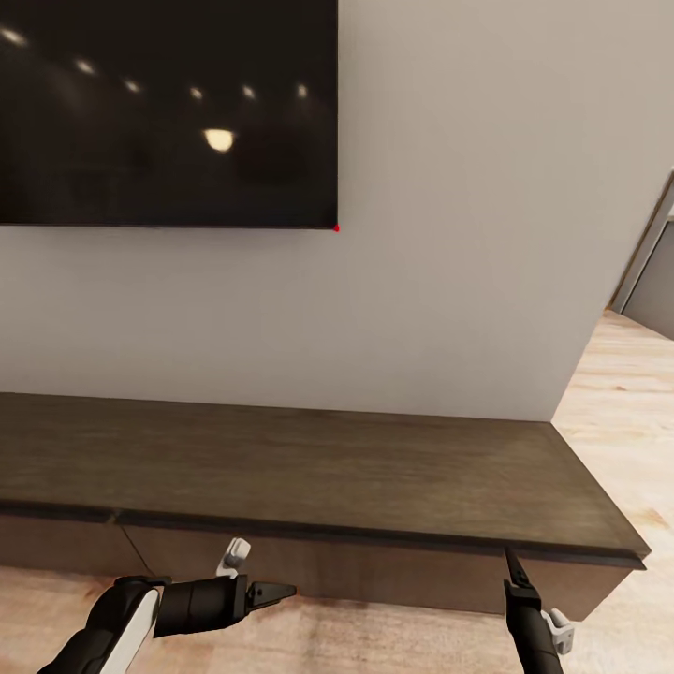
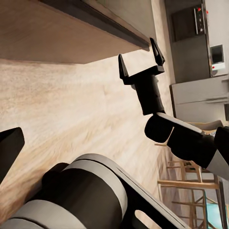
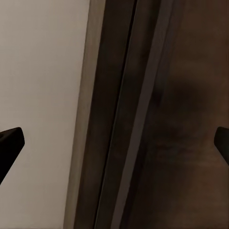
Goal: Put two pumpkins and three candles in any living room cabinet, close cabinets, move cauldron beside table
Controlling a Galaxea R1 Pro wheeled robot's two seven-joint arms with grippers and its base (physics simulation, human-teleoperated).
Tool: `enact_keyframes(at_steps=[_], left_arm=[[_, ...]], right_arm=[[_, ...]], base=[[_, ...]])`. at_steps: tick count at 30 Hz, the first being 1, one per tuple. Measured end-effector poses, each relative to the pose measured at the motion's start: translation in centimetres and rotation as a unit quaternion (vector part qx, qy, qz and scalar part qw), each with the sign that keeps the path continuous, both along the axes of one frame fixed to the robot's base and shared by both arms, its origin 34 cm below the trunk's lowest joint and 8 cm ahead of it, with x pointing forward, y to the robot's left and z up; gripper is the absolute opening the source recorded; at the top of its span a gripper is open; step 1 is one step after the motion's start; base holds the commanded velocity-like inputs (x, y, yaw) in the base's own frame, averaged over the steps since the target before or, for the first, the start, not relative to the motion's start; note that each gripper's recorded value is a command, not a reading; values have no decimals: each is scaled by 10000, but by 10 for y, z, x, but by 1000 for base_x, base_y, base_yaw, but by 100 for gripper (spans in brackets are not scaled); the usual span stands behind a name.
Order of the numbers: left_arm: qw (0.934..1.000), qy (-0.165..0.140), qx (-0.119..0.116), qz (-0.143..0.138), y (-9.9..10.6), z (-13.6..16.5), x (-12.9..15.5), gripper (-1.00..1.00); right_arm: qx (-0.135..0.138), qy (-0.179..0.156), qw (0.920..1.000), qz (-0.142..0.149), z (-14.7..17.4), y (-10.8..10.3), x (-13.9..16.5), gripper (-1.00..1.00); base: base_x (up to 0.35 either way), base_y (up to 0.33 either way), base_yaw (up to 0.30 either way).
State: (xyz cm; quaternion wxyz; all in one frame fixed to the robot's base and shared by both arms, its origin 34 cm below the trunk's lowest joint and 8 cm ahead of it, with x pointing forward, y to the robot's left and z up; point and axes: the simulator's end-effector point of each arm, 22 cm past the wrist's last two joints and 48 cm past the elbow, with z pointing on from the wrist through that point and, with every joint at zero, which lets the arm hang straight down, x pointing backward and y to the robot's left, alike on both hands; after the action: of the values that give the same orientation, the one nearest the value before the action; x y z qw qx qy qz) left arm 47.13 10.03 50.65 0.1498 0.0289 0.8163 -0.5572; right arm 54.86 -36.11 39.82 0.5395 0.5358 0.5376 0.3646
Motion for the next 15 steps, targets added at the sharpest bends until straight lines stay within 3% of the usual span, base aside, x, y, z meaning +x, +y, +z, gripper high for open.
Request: enact_keyframes(at_steps=[15], left_arm=[[10000, -2, 7, -1, 0, 0, 0, 100]], right_arm=[[-12, 7, 10000, 5, 0, 0, 0, 100]], base=[[97, 0, 0]])
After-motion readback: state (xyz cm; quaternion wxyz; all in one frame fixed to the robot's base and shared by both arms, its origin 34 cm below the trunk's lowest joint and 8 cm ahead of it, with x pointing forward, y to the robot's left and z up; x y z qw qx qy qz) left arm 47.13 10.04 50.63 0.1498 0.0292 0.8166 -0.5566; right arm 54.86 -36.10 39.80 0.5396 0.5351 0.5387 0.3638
